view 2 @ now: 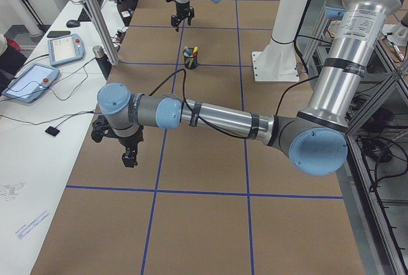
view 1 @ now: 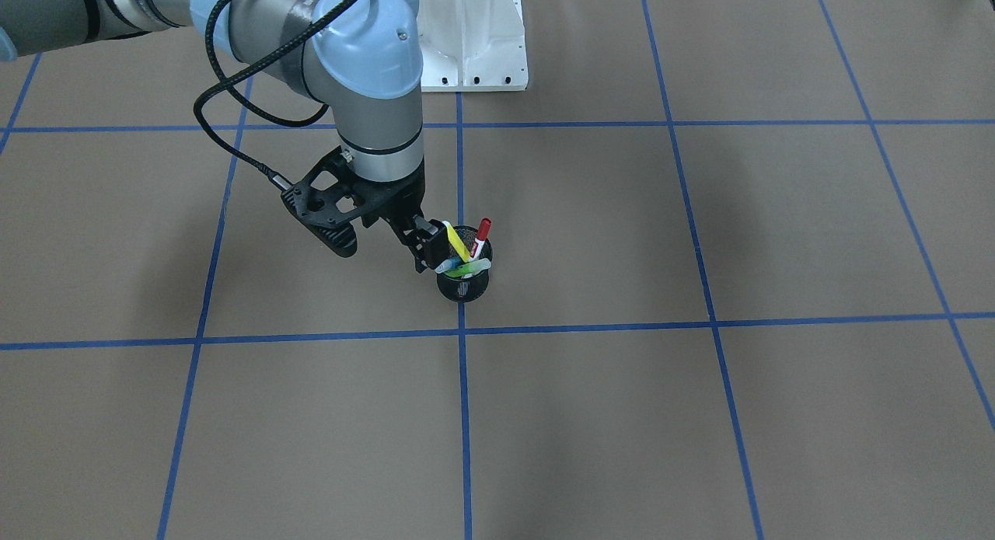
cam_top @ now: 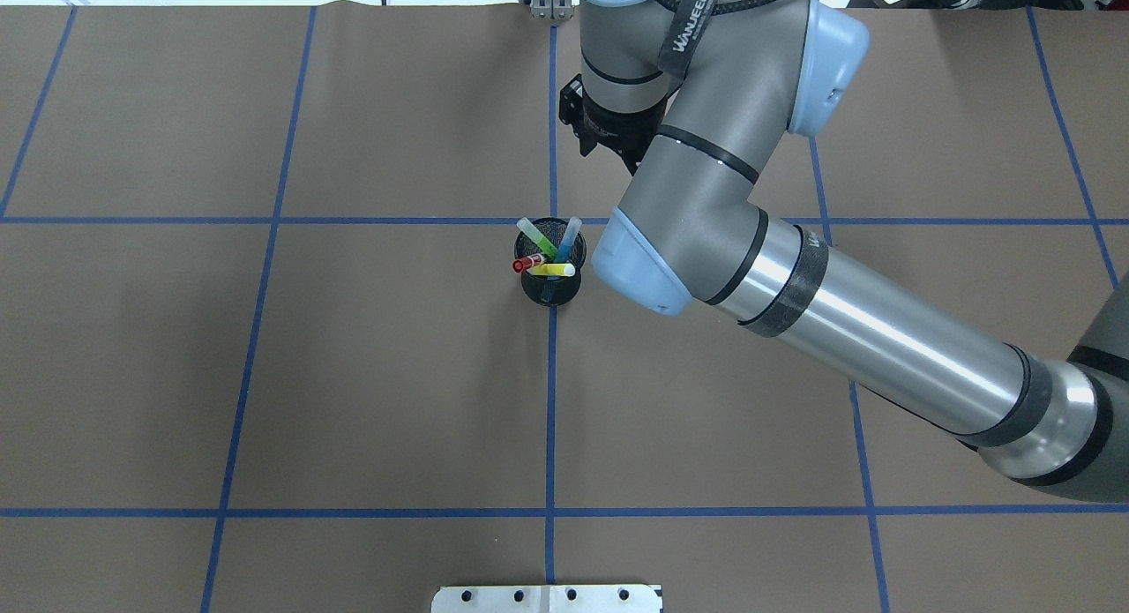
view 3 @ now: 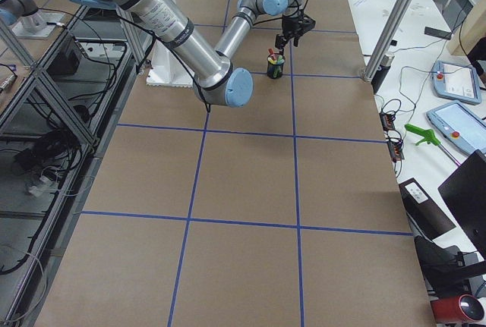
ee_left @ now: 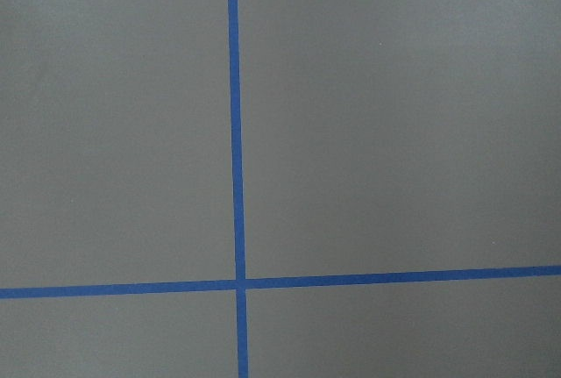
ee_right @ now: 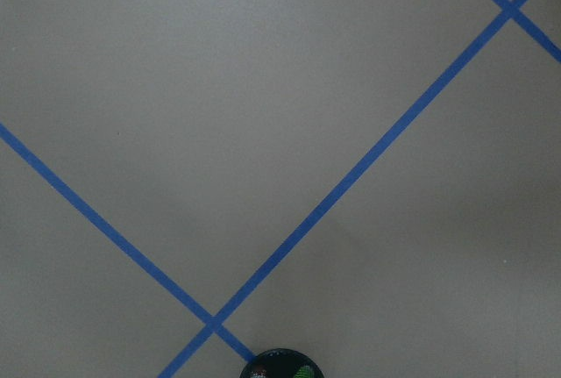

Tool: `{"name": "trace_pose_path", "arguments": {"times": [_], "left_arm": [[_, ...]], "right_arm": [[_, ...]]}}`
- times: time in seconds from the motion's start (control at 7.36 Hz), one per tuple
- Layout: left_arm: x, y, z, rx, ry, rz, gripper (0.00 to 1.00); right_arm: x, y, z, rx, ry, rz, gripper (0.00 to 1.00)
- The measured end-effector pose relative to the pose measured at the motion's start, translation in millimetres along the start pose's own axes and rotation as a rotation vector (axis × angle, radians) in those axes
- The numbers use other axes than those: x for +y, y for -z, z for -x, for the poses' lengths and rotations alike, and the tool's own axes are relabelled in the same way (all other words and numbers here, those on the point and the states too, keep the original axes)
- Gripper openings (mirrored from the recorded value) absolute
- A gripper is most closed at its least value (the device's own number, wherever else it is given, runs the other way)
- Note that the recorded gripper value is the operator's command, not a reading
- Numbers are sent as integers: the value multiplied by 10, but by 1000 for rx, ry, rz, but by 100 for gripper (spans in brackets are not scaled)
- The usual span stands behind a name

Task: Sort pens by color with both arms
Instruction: 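Move the right gripper over the black mesh pen cup, then close the right gripper on the blue pen inside the cup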

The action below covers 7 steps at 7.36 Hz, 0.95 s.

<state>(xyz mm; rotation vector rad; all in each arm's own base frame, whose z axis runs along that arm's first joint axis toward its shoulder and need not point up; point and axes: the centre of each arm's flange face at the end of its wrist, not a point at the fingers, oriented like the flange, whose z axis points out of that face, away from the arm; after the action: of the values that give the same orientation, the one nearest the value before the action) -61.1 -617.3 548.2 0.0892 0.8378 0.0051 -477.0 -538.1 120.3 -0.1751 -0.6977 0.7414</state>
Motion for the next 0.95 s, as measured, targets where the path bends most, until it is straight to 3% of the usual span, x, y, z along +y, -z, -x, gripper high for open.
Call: {"name": "trace_pose_path", "arguments": {"times": [0.27,0.54,0.95], "left_arm": [[7,-6,9,0,0,0,100],[16,-8,23,-1,1,0,100],[34,-16,35,-2,1,-1,100]], "right_arm": [[226,-107,9,2,101,-36,100],[396,-222,-2,16,247,-32,98],[484,-584,36,64,379,-31,82]]}}
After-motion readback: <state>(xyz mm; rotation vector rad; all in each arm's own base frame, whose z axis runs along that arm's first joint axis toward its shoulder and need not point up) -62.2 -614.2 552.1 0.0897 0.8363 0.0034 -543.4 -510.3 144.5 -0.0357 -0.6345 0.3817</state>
